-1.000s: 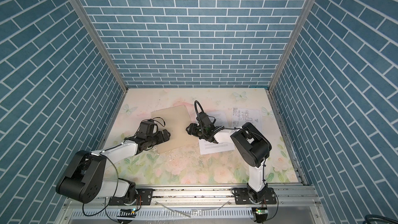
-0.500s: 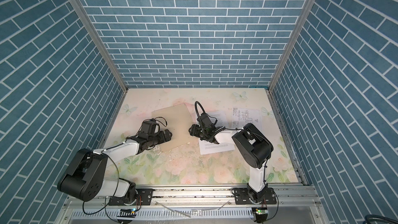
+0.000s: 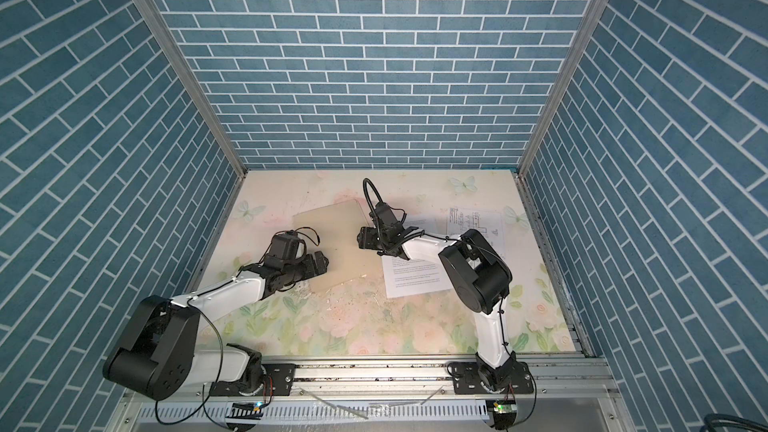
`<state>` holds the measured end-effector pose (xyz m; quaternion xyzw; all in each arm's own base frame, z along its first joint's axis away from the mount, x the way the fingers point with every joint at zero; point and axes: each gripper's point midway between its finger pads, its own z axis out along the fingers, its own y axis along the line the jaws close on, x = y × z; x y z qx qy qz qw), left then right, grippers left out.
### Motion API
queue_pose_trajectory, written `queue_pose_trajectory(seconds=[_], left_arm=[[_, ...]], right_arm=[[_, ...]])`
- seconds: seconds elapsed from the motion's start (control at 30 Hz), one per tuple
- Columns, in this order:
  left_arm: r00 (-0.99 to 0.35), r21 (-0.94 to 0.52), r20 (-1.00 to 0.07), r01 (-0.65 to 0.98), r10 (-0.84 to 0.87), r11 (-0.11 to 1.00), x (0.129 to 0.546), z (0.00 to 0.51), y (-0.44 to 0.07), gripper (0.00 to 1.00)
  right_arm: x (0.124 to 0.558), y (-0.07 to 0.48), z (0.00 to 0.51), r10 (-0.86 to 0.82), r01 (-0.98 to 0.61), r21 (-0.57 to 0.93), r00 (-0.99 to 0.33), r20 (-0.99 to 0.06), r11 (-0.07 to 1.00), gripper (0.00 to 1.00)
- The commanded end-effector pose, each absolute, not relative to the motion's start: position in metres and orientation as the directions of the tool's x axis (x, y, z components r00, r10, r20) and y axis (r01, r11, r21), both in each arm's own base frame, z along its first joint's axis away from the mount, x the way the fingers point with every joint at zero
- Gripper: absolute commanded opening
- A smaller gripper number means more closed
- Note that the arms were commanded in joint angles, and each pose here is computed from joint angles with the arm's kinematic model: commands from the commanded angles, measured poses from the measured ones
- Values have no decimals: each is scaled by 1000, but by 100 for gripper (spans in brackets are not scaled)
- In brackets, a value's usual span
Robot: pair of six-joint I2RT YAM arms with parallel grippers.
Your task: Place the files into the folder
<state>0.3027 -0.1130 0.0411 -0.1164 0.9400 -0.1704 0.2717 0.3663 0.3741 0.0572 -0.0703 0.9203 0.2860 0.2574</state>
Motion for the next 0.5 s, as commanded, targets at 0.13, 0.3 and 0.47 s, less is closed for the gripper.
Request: queue_pose_trajectory(seconds=[0.13,0.3,0.47], left_arm=[[-840,-367,-458,-119,-291,922,296,37,-112,100],[-843,-374,-452,-117,-291,920,298,36,-114,100],[-846,-389,-446,-110,-292,915,302,34,-118,100]], right_arm=[[371,365,39,-57,-290,411,-868,-493,864,67],[362,364,29,-62,-284,430,-885,-461,857,65],[348,365,30,-12,-255,506,-901,-434,824,61]])
